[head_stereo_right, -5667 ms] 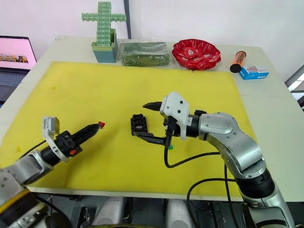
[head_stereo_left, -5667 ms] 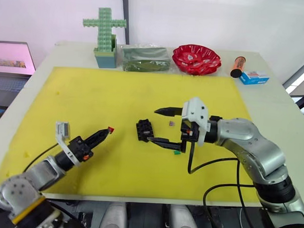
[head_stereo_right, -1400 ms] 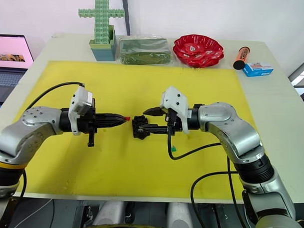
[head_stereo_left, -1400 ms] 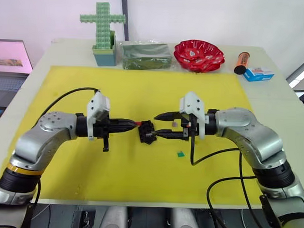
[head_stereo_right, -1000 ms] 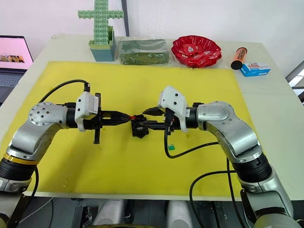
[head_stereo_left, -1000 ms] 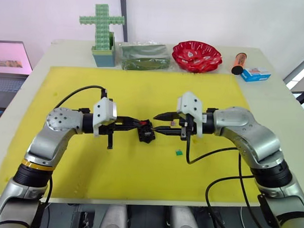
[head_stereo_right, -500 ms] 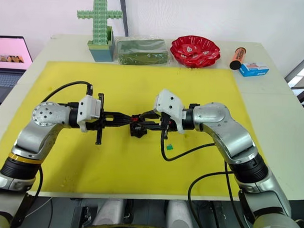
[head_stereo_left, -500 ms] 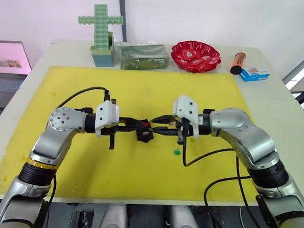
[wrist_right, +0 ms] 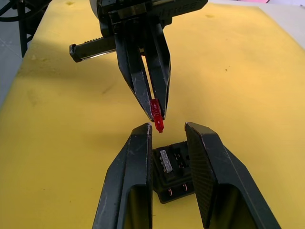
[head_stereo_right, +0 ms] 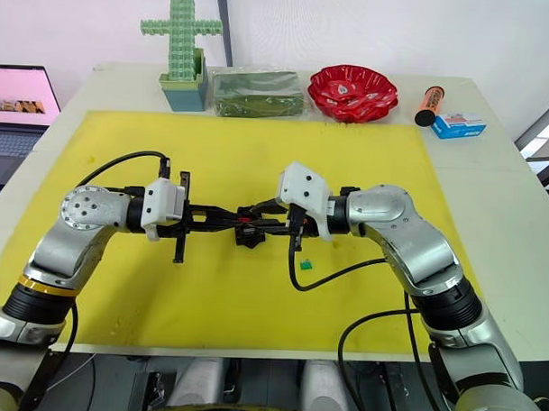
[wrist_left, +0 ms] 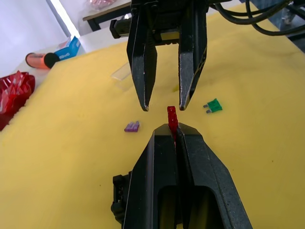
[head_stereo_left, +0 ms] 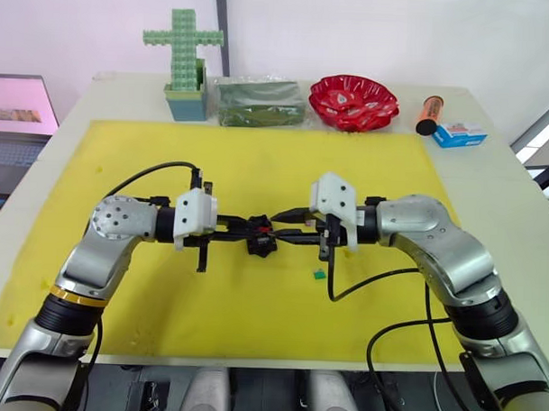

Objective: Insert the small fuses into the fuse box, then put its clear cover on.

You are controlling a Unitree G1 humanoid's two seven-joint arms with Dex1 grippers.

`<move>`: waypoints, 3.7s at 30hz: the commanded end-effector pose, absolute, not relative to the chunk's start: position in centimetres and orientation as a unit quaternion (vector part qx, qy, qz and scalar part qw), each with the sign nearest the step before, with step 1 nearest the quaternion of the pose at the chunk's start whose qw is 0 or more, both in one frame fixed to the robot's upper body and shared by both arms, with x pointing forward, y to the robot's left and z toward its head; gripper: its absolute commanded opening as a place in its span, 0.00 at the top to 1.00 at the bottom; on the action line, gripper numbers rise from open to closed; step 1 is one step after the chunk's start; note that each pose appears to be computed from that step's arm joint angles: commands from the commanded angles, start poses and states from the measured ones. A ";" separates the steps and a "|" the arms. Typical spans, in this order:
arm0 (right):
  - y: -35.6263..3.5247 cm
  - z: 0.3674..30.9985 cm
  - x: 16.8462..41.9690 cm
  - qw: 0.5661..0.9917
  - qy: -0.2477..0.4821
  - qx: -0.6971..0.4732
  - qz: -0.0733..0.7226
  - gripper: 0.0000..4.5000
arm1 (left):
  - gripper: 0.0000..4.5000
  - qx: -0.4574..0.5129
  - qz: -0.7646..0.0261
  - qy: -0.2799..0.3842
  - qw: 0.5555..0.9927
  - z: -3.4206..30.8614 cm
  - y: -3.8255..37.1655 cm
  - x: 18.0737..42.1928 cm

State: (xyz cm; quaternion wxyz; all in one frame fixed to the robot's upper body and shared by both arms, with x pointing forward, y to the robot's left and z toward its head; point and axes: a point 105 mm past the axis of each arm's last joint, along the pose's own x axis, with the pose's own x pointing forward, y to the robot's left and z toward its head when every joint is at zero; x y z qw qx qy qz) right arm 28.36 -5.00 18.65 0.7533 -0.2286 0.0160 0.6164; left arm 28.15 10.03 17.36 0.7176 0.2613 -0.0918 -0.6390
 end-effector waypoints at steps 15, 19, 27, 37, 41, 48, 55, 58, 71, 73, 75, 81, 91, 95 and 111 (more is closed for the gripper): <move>-4.4 19.3 27.9 0.741 -0.009 -0.240 0.627 0.99 | 1.00 0.265 -0.647 -0.105 0.707 17.8 9.8 27.8; -4.2 19.3 27.8 0.739 -0.009 -0.238 0.630 0.99 | 1.00 0.264 -0.649 -0.106 0.705 17.8 9.7 27.8; -4.4 19.7 27.7 0.733 -0.007 -0.236 0.637 1.00 | 0.95 0.253 -0.643 -0.091 0.717 17.6 10.1 28.0; -4.2 20.0 27.9 0.723 0.019 -0.245 0.646 1.00 | 0.25 0.184 -0.573 -0.060 0.796 16.1 12.8 27.8; -3.8 19.4 28.8 0.721 0.039 -0.267 0.638 1.00 | 0.00 0.153 -0.519 -0.057 0.839 14.6 13.2 27.2; -3.1 18.8 30.3 0.707 0.057 -0.307 0.635 1.00 | 0.00 0.102 -0.468 -0.060 0.876 12.9 12.3 27.3; -3.1 18.4 31.7 0.705 0.063 -0.324 0.628 1.00 | 0.00 0.097 -0.467 -0.059 0.877 11.9 11.5 27.4; -3.0 18.2 31.8 0.702 0.064 -0.323 0.631 1.00 | 0.00 0.097 -0.461 -0.058 0.880 11.7 11.6 27.7; -2.8 17.9 31.8 0.694 0.068 -0.327 0.638 1.00 | 0.00 0.100 -0.463 -0.067 0.878 11.5 10.6 28.0; -2.8 17.9 31.8 0.692 0.069 -0.330 0.638 1.00 | 0.00 0.101 -0.464 -0.067 0.877 11.5 10.5 28.0; -2.8 17.8 31.8 0.691 0.071 -0.330 0.639 1.00 | 0.00 0.101 -0.463 -0.068 0.878 11.5 10.5 27.9; -2.7 17.3 31.9 0.688 0.076 -0.332 0.641 1.00 | 0.00 0.102 -0.464 -0.069 0.877 11.6 10.4 27.9; -2.7 16.9 32.0 0.682 0.078 -0.340 0.643 1.00 | 0.00 0.102 -0.463 -0.066 0.878 11.7 10.5 27.7; -2.7 16.8 32.0 0.680 0.078 -0.341 0.644 1.00 | 0.00 0.102 -0.462 -0.066 0.878 11.7 10.5 27.7; -2.6 16.4 32.6 0.673 0.080 -0.348 0.648 1.00 | 0.00 0.101 -0.460 -0.064 0.880 11.8 10.4 27.6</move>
